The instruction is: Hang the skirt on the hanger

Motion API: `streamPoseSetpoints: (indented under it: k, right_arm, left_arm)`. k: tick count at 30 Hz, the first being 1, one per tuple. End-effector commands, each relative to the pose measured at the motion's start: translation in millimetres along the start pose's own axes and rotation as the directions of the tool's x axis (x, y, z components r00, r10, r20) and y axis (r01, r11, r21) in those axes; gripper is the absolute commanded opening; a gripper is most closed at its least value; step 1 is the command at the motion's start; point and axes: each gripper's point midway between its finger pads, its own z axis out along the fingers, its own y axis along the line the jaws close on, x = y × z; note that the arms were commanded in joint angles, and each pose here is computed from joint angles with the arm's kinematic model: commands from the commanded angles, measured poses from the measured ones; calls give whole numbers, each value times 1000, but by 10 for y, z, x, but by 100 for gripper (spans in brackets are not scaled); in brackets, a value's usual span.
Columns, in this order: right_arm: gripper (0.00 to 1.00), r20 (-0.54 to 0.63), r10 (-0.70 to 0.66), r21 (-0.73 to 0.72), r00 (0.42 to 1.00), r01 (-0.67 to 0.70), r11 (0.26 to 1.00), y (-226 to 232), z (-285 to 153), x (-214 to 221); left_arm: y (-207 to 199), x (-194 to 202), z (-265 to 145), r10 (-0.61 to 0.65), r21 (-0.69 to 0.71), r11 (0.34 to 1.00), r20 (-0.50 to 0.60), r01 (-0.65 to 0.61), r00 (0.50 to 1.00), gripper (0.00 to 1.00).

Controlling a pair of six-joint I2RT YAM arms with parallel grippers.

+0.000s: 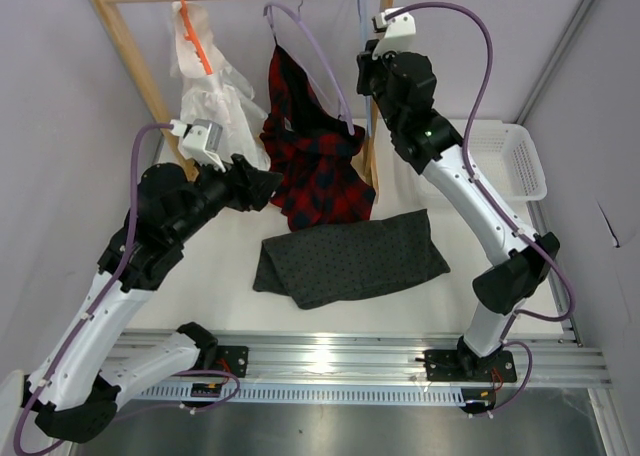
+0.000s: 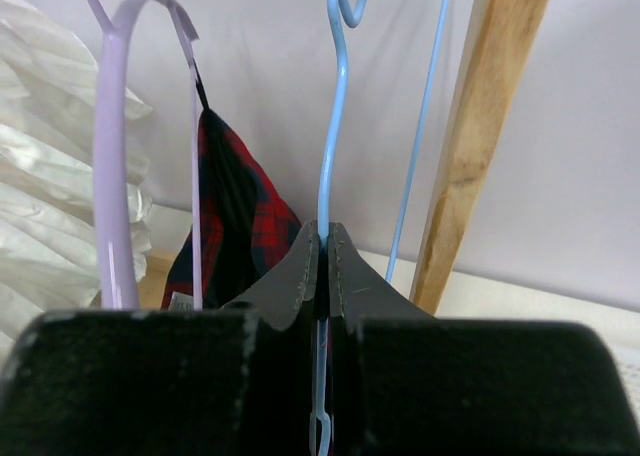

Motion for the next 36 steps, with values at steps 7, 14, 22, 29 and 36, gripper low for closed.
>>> streamPoseSetpoints:
  k: [7,14,22,29,36]
  right_arm:
    - [0,166,43,-54,985,-35,998,-63,-520,-885]
    - [0,119,60,-75,991,-51,996,-117,-811,-785]
    - [0,64,90,-79,994,-85,993,-175,-1302,-572]
    - [0,33,78,-30,996,-77,997,-59,-1760,-300]
    - [0,17,16,110,1000,-18,994,-118,-2110,-60]
  left_arm:
    - [-86,-192,-12,19,36,999,62,-22,998,67]
    - [-284,-391,67,-19,115,993,95,8,995,68]
    - [-548,-581,257,-107,234,969,116,77,987,68]
    - [-838,-753,540,-159,234,965,163,118,974,70]
    - [-1218,-807,744,-223,230,958,221,172,949,72]
